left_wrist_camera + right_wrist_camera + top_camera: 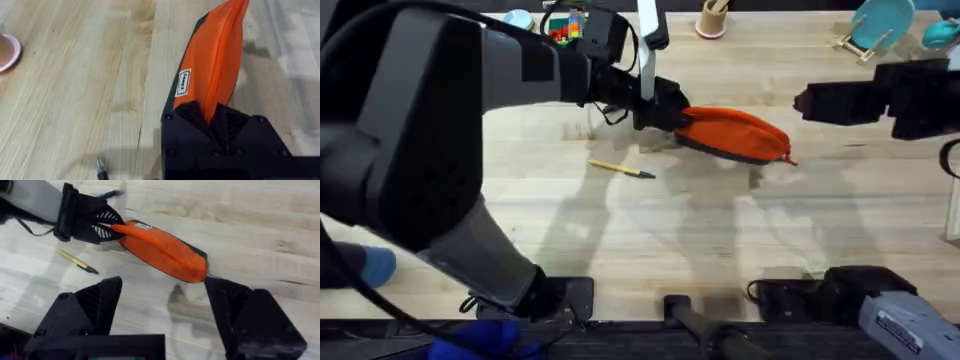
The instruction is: Unzip the bag, pick up the pens from the table one at a time and place them inside, then zip the bag closed.
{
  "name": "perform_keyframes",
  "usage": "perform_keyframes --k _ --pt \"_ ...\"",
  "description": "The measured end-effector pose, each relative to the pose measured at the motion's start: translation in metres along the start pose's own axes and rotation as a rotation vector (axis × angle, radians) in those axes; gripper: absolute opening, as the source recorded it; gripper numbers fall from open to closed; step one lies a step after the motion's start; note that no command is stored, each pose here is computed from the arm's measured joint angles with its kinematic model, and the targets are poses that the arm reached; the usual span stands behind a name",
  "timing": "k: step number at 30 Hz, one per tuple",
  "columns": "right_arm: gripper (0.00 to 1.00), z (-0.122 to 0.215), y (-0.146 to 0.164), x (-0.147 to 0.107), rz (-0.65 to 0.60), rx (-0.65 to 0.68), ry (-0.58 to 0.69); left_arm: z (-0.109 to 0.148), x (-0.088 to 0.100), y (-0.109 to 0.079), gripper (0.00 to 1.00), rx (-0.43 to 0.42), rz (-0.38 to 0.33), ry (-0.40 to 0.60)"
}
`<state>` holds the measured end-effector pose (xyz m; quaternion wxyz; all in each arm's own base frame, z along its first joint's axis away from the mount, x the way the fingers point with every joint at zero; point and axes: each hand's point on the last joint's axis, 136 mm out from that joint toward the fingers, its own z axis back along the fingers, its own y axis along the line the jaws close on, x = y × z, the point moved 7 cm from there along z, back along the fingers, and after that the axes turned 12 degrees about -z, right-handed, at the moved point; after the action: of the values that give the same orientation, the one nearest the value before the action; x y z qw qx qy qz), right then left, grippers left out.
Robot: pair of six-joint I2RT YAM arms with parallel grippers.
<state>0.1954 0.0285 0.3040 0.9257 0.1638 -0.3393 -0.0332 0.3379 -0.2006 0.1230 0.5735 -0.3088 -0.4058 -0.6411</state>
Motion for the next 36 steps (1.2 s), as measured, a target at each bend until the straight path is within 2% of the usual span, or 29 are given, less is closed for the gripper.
perform_keyframes --k 8,12,18,25,31,36 --pt "0.995 0.005 0.002 0.001 0.130 -0.001 -0.001 0.000 0.000 0.000 0.044 0.000 0.000 0.000" --pt "0.995 0.020 0.001 0.005 0.185 -0.019 -0.008 0.000 0.000 0.000 0.044 0.000 0.000 0.000" --pt "0.995 0.045 -0.008 0.009 0.202 -0.043 0.027 0.000 0.000 0.000 0.044 0.000 0.000 0.000" --pt "0.995 0.051 -0.024 0.012 0.187 0.027 0.110 0.000 0.000 0.000 0.044 0.000 0.000 0.000" --pt "0.995 0.050 -0.021 0.008 0.274 0.121 0.126 0.000 0.000 0.000 0.044 0.000 0.000 0.000" --pt "0.992 0.051 -0.020 0.009 0.330 0.138 0.117 0.000 0.000 0.000 0.043 0.000 0.000 0.000"
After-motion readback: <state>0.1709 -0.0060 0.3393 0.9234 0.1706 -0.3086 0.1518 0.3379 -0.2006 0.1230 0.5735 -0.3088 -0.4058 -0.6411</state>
